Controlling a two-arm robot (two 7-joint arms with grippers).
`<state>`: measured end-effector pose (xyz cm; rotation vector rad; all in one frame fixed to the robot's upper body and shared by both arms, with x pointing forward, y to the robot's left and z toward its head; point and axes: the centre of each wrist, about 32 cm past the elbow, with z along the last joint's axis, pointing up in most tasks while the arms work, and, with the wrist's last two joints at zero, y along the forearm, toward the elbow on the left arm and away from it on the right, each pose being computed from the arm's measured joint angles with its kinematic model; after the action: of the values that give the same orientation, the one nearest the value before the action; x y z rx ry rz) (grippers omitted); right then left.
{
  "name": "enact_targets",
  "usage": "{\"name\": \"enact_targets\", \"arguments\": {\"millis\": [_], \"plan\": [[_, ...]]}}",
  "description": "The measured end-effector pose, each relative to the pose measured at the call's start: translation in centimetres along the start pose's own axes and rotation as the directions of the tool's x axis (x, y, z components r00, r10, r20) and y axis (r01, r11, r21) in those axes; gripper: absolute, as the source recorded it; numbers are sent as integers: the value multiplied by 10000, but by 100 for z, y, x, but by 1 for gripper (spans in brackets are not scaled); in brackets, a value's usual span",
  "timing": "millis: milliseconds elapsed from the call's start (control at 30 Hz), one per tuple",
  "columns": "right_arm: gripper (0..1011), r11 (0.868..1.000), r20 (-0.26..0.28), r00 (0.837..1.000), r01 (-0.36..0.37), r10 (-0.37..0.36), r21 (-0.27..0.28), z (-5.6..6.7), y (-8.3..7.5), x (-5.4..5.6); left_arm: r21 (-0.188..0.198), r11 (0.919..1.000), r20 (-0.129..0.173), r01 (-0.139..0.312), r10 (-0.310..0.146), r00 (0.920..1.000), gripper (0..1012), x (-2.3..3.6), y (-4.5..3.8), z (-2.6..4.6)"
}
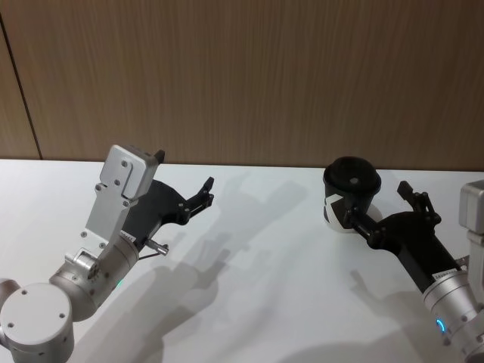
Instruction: Pick up the straw with one hand, pass it to the other hand, and insert it into the cup.
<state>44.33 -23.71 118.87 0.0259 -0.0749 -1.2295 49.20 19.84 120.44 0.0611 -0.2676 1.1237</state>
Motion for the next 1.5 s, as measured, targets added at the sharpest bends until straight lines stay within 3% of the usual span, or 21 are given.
{"name": "enact_targets", "arguments": {"millis": [1500], "plan": [[1001,10000,0,10000,0,0,1,0,0,0,8,10000,-18,-14,14,10000,1000,-1,3,-4]]}}
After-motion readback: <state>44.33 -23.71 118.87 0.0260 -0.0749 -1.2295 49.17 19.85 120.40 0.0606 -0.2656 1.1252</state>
